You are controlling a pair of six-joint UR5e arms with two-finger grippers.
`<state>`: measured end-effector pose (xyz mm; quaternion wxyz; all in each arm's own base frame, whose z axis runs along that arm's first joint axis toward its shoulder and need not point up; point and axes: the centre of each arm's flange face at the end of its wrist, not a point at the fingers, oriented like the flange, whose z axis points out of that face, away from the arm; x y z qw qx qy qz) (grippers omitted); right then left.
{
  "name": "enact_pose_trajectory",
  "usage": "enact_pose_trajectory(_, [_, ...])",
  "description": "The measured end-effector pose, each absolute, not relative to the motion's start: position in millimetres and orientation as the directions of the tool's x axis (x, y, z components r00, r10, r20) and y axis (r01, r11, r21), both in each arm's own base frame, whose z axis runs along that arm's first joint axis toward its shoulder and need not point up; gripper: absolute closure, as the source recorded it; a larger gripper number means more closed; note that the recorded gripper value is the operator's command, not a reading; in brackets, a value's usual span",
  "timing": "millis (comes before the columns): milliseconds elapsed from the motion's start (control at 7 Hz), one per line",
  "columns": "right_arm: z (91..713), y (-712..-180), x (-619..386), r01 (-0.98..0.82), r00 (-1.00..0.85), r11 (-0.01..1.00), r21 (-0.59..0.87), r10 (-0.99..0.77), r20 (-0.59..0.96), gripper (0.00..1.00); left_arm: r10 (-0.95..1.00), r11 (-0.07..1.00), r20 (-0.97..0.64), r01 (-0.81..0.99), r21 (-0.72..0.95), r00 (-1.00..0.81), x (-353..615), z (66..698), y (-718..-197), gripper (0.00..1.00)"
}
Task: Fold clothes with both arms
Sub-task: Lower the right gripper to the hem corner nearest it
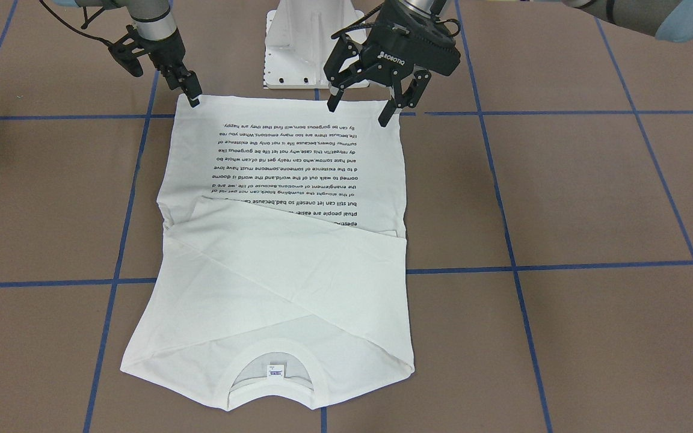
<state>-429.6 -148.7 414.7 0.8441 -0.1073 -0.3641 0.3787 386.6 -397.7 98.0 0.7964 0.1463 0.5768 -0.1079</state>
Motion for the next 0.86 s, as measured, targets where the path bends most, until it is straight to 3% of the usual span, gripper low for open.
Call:
enact_pose_trajectory(286, [416.1, -140.6, -432.3, -0.55, 0.463, 0.699, -0.457, 0.711, 0.53, 0.3, -0.005, 0.935, -0.95, 0.34, 0.107, 0.312, 387.2, 98.9, -397.2, 0.05])
enact_pose_trajectory(857, [417.3, -137.7, -432.7, -0.55, 0.478, 0.701, -0.454, 0.71, 0.517, 0.83, -0.006, 0.934, -0.95, 0.341, 0.106, 0.313, 386.6, 99.6, -397.3, 0.05])
